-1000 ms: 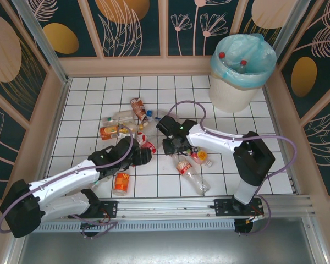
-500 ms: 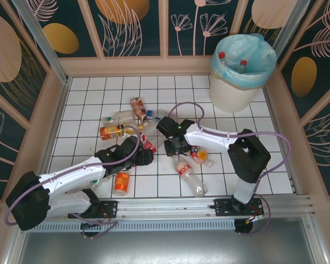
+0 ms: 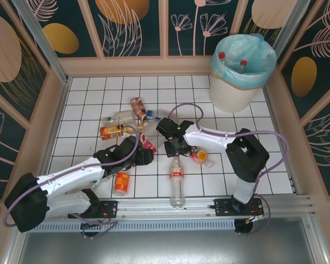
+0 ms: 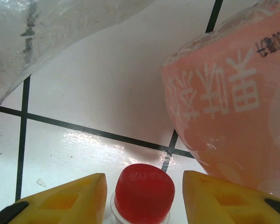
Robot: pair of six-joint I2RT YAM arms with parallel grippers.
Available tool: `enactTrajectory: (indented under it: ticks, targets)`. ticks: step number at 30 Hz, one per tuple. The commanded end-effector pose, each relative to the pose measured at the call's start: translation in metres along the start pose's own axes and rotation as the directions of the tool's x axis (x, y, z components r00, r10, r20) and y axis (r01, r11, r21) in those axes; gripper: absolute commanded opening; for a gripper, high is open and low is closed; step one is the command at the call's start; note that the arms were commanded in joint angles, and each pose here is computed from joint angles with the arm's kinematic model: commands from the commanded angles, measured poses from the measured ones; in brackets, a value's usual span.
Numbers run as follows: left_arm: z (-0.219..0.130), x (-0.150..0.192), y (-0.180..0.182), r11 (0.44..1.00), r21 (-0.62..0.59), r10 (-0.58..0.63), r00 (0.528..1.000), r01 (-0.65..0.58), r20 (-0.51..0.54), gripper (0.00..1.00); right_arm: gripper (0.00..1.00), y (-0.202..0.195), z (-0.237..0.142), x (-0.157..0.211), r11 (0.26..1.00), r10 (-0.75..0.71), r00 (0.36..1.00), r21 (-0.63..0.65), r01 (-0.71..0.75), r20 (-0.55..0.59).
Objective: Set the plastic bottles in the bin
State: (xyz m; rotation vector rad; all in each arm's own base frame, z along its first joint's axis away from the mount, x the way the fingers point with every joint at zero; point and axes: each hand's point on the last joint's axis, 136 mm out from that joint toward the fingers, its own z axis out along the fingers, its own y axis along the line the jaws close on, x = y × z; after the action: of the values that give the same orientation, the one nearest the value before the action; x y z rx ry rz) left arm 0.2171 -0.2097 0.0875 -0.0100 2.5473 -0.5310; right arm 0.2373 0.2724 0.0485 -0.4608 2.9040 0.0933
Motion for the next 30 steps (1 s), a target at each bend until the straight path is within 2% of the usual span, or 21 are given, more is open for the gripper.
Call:
enactTrajectory:
  ticks: [1,11,20,30]
  targets:
    - [-0.002,-0.001,0.0,1.0,0.019,-0.022,1.0,0.022,0.009,0.8,0.47,-0.006,0.017,0.009,1.0,-0.006,0.999,0.03,0.007,-0.04]
    - [0.001,0.002,0.0,0.999,0.023,-0.023,1.0,0.023,0.005,0.8,0.46,-0.003,0.024,0.007,0.999,-0.016,0.999,0.029,0.017,-0.051]
    - [0.008,0.001,-0.004,1.0,0.021,0.001,1.0,-0.001,-0.013,0.8,0.4,0.003,0.018,0.004,1.0,-0.02,0.998,0.011,0.02,-0.052]
    - [0.005,0.0,-0.003,1.0,0.028,-0.003,1.0,0.003,0.007,0.8,0.4,0.004,0.021,-0.001,0.999,-0.026,0.998,0.024,0.028,-0.053]
